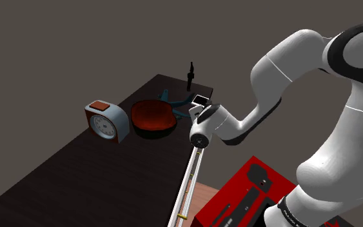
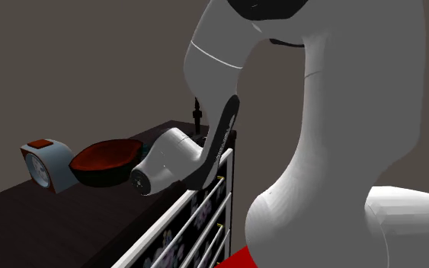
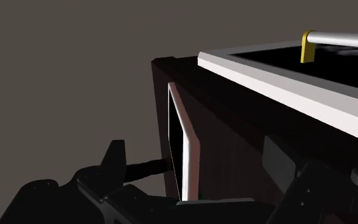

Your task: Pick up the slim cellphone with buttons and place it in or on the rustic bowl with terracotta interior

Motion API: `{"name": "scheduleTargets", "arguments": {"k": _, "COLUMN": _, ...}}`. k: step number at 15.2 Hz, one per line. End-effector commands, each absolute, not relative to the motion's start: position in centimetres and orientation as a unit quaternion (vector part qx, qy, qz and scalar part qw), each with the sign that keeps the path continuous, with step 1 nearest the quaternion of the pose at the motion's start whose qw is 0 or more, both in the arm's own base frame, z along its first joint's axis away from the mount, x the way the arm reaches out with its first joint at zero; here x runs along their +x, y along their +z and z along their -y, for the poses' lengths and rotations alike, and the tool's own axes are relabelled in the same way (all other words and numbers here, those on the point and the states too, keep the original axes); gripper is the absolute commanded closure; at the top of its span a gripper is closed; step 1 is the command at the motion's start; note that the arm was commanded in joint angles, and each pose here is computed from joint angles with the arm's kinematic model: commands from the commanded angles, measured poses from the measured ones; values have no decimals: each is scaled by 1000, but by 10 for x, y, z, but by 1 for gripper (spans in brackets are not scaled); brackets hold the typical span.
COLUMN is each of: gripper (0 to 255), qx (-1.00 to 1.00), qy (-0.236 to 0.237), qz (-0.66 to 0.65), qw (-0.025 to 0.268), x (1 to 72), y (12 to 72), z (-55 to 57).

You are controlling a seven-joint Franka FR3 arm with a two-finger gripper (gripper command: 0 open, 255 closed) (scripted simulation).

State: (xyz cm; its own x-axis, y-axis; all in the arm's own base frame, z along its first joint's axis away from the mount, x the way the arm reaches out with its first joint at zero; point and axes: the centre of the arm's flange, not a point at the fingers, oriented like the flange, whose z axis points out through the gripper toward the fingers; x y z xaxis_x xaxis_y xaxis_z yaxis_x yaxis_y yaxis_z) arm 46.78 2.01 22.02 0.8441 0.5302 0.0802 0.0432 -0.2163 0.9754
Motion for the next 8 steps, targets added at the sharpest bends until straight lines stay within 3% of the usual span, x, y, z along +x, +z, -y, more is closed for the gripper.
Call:
{"name": "scheduleTargets", "arguments": {"k": 1, "gripper": 0, "qx": 741, "qy": 210, "qz": -193, "qw": 608, "x": 476, "y": 211, "z": -15}}
{"name": "scheduleTargets", "arguments": {"k": 8, "gripper": 0, "qx": 741, "qy": 210, "qz": -193, "qw": 608, "x": 495, "y": 205, "z": 14}}
